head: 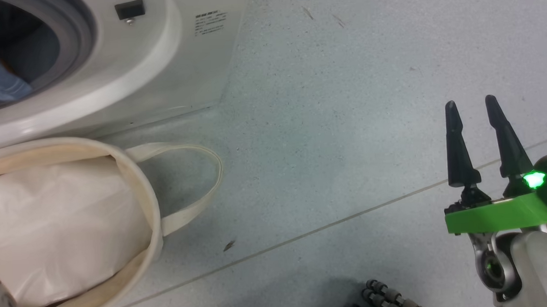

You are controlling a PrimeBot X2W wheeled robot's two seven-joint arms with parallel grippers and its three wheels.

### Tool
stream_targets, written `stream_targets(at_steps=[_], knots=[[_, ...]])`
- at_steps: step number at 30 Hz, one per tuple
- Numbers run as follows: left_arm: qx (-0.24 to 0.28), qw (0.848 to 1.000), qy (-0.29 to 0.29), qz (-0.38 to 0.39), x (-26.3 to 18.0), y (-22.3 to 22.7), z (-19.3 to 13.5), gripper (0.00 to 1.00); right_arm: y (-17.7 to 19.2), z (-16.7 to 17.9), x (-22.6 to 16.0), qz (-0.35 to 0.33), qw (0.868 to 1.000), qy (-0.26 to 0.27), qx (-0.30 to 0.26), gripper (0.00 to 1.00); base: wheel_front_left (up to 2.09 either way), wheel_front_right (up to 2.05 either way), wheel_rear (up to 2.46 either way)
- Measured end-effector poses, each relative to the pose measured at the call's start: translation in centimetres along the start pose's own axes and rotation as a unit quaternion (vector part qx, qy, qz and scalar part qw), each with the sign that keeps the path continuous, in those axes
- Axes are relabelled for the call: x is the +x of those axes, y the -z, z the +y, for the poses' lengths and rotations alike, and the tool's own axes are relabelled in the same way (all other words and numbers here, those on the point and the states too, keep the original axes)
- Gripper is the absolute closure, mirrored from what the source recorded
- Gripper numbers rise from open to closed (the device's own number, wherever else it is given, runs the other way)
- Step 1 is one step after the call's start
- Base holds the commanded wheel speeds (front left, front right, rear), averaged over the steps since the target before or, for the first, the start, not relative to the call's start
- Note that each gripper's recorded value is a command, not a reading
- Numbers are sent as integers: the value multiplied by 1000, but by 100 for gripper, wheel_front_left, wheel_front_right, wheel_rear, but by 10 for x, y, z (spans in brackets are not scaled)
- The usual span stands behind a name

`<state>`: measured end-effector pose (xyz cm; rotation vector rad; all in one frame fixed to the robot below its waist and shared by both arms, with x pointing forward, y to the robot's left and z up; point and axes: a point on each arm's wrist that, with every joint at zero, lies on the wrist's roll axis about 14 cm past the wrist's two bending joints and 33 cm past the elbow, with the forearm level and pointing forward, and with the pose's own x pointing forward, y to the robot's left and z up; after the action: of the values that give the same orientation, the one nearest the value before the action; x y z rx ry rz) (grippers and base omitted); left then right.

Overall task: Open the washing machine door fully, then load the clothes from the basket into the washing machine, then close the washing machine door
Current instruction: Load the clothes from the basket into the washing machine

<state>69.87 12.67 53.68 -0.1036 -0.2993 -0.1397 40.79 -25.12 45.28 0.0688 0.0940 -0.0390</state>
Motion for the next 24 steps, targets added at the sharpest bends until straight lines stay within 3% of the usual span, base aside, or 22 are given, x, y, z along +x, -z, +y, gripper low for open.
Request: stream_targets(at_steps=[4, 8, 9, 10, 15, 20, 24], knots=[[-10, 999, -11, 32, -11, 22, 4, 100, 0, 3, 2, -2, 1000, -3, 3, 0, 0, 0, 0], [-15, 990, -30, 138, -42, 84, 10, 100, -2, 4, 2, -5, 1000, -6, 4, 0, 0, 0, 0], [-14, 985, -36, 168, -51, 99, 12, 20, -3, 5, 2, -6, 1000, -6, 4, 0, 0, 0, 0], [-9, 980, -40, 195, -60, 113, 13, 0, -3, 5, 1, -6, 1000, -6, 4, 0, 0, 0, 0], [-5, 959, -67, 274, -77, 141, 16, 0, -5, 6, -1, -8, 1000, -7, 5, 0, 0, 0, 0], [0, 925, -80, 371, -95, 162, 15, 0, -8, 8, -2, -11, 1000, -11, 7, 0, 0, 0, 0], [5, 933, -80, 350, -89, 151, 14, 0, -11, 9, -3, -15, 1000, -12, 7, 0, 0, 0, 0]])
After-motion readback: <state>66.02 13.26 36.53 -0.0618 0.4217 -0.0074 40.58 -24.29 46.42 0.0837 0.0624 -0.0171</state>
